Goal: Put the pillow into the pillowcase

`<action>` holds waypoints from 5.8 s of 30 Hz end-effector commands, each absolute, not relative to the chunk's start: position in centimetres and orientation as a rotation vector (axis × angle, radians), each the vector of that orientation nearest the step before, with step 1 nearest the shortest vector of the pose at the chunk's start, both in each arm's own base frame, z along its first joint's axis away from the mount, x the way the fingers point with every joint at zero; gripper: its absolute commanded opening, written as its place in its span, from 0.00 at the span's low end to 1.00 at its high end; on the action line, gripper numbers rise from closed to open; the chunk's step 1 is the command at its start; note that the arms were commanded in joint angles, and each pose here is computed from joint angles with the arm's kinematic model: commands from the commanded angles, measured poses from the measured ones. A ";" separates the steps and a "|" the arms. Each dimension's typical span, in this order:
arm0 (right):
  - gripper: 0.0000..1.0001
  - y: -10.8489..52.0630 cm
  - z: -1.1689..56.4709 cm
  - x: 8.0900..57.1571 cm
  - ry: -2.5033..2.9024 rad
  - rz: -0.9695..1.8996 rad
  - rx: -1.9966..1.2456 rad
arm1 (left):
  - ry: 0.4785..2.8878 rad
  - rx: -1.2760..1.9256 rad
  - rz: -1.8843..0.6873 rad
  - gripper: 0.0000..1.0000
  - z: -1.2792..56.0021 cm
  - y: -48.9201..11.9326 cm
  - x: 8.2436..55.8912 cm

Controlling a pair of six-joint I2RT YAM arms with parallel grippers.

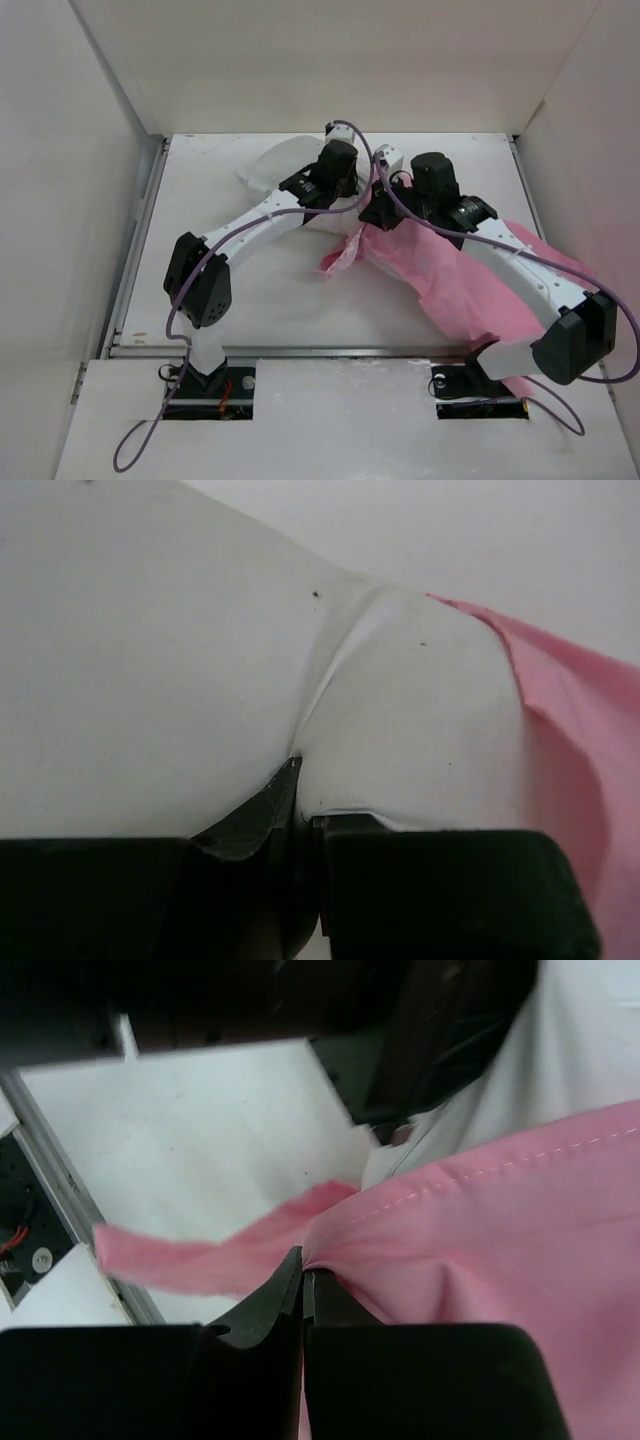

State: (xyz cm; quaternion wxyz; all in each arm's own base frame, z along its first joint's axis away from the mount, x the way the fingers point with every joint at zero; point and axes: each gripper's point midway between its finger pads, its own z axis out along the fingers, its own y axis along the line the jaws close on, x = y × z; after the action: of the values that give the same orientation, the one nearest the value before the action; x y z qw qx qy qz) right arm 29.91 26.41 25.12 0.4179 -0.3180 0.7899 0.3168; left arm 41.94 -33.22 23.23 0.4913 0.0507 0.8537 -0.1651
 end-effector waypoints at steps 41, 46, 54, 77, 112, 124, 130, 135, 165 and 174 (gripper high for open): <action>0.00 25.1 23.3 32.0 2.140 0.732 -0.622 | 1.960 -0.446 -0.250 0.00 20.4 -22.5 44.5; 0.00 24.9 23.4 30.5 2.136 0.760 -0.662 | 1.906 -0.511 -0.263 0.00 21.1 -21.5 46.0; 0.00 25.0 20.2 31.4 2.187 0.727 -0.665 | 1.926 -0.508 -0.387 0.00 20.7 -25.7 47.8; 0.88 23.2 26.8 32.4 2.066 0.574 -0.506 | 1.824 -0.211 -0.368 1.00 32.1 -18.0 35.8; 1.00 11.4 25.7 40.5 2.146 0.009 0.074 | 2.021 0.364 -0.984 0.66 26.7 -28.1 23.5; 1.00 26.5 31.7 36.3 2.095 0.281 -0.278 | 1.925 -0.281 -0.392 1.00 28.7 -15.4 34.5; 1.00 29.4 23.1 39.2 2.308 0.096 -0.170 | 2.004 -0.391 -0.309 1.00 25.0 -11.7 36.2; 1.00 28.3 12.3 41.6 2.457 -0.294 -0.161 | 2.017 -0.399 -0.367 1.00 23.0 -11.4 35.7; 0.00 20.4 29.7 37.9 1.967 0.690 -0.779 | 1.968 0.457 -0.796 1.00 18.8 -28.1 42.1; 0.00 20.6 33.0 38.6 1.897 0.729 -0.759 | 2.064 0.445 -0.700 0.99 12.8 -30.6 48.3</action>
State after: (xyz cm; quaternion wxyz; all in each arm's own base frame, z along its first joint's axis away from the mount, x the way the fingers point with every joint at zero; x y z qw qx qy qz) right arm 38.03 18.82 26.27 0.3901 -0.2713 0.8411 0.2584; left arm 46.52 -29.71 10.74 0.4141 0.1641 0.8516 -0.2764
